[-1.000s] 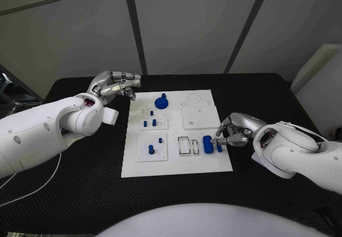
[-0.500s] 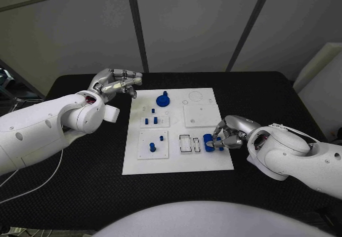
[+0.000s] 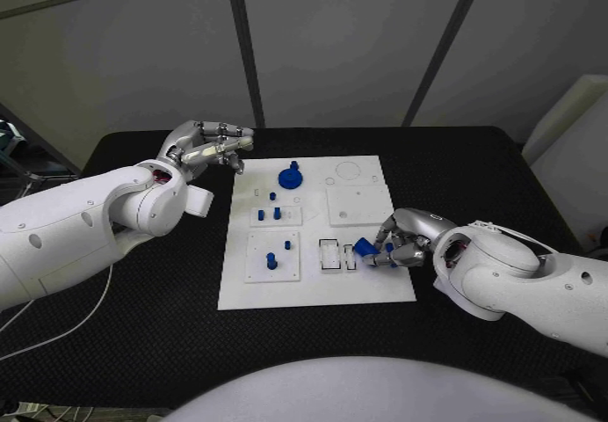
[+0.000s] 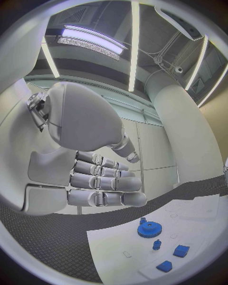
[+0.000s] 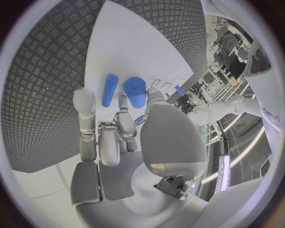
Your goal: Assemble the parts on the task board
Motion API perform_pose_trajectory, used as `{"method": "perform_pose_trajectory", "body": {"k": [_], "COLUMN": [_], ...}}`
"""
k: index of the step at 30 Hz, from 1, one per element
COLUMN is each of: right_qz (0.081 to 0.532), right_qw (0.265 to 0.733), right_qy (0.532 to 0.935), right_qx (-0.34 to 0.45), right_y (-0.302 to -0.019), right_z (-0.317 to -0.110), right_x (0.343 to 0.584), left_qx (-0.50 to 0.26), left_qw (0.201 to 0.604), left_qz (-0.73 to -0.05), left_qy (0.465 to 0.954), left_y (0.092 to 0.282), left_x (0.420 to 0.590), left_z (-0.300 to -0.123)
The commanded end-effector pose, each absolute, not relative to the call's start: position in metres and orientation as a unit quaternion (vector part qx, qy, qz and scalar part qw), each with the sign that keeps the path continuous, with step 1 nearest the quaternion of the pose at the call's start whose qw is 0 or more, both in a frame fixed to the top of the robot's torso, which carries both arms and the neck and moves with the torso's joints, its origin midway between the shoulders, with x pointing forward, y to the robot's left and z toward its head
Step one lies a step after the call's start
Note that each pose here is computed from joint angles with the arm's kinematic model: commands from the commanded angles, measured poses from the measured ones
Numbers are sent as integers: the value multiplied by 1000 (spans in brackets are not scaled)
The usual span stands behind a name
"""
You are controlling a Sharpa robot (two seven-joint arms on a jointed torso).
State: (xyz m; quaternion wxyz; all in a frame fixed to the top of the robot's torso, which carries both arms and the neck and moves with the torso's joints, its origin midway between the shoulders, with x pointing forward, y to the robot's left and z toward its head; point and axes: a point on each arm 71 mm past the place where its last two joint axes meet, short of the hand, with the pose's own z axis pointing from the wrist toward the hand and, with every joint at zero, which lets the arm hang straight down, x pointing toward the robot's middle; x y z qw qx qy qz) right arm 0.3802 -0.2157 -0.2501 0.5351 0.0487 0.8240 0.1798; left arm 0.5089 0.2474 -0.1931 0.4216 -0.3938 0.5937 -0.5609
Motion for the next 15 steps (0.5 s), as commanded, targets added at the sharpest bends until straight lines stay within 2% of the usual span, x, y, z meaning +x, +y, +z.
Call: {"method": "perform_pose_trajectory", "body": {"k": [1,8,15], "right_qz": [167,166,186], "right_qw": [529,526,546], "right_qy": [831,833,815], "right_qx": [39,38,55], "right_y": [-214,-208,-208], "right_z": [-256,-263,-260], "right_x": [380,380,380], "left_qx": [-391,-391,-391], "left_qw": [419,419,419], "left_qz": [-567,-566,-566], "left_qy": [592,592,592], "left_y": [246,246,247], "left_x": [509,508,508], "left_z": [-192,-192,-192]}}
